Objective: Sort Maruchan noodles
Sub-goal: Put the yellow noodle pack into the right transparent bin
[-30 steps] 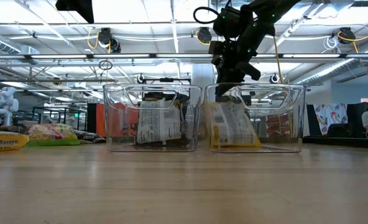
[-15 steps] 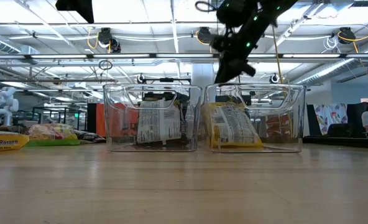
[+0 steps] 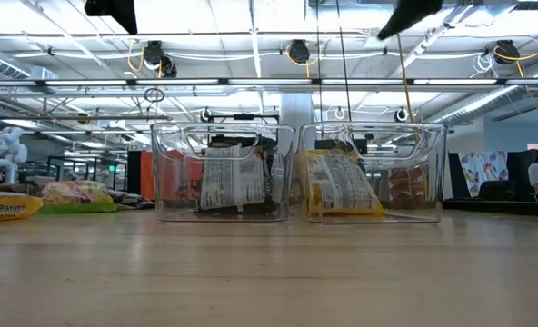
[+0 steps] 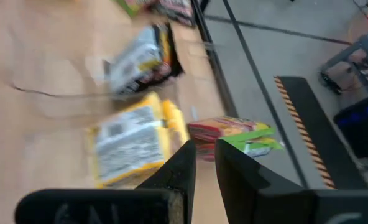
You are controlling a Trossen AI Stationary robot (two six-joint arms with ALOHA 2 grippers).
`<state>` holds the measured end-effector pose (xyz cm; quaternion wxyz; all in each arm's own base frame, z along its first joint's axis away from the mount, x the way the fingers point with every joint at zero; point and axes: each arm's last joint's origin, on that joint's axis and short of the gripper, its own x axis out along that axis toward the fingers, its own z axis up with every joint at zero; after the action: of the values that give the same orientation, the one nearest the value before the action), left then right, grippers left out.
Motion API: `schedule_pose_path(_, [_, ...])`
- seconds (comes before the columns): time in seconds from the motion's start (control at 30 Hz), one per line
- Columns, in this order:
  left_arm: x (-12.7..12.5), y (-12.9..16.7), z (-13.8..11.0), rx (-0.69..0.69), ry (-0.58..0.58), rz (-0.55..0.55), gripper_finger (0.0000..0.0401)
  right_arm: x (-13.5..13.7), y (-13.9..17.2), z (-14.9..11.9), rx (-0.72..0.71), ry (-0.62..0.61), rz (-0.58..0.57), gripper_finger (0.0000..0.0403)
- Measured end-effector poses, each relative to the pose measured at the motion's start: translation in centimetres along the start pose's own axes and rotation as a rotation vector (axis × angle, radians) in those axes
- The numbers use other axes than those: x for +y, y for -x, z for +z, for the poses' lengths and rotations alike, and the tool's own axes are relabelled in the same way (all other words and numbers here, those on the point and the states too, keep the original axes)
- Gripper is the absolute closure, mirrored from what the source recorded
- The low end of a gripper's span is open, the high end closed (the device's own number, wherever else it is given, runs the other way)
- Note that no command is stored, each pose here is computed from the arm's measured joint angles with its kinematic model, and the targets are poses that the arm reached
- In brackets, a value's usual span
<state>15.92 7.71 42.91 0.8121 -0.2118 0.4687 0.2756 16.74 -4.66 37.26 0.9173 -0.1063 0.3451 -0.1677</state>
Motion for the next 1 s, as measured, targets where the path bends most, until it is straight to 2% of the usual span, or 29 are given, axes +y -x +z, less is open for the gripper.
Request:
schedule_pose_path(0.13, [0.0, 0.0, 0.0, 0.000, -0.005, 0.000, 0.0394, 0.2, 3.0, -1.0, -0.054, -0.134, 0.026, 0.0348])
schedule_pose_path(0.23, [0.0, 0.0, 0.0, -0.001, -0.004, 0.000, 0.0394, 0.5, 4.4, -2.2, -0.032, -0.253, 0.105, 0.0348])
schedule_pose_path(0.37, [0.0, 0.0, 0.0, -0.001, 0.012, 0.000, 0.0394, 1.4, 5.5, -4.0, 0.109, -0.366, 0.335, 0.0348])
schedule_pose_path(0.47, [0.0, 0.0, 0.0, -0.001, 0.030, 0.000, 0.0394, 1.8, 5.9, -5.2, 0.259, -0.412, 0.430, 0.0349])
schedule_pose_path(0.7, [0.0, 0.0, 0.0, -0.001, 0.067, 0.000, 0.0394, 2.4, 5.8, -7.3, 0.608, -0.435, 0.430, 0.0349])
schedule_pose_path(0.87, [0.0, 0.0, 0.0, 0.000, 0.081, -0.006, 0.0394, 3.8, 3.6, -8.2, 0.710, -0.478, 0.630, 0.0349])
schedule_pose_path(1.0, [-0.1, 0.0, 0.0, 0.006, 0.084, -0.023, 0.0394, 5.3, 1.5, -9.9, 0.846, -0.443, 0.704, 0.0348])
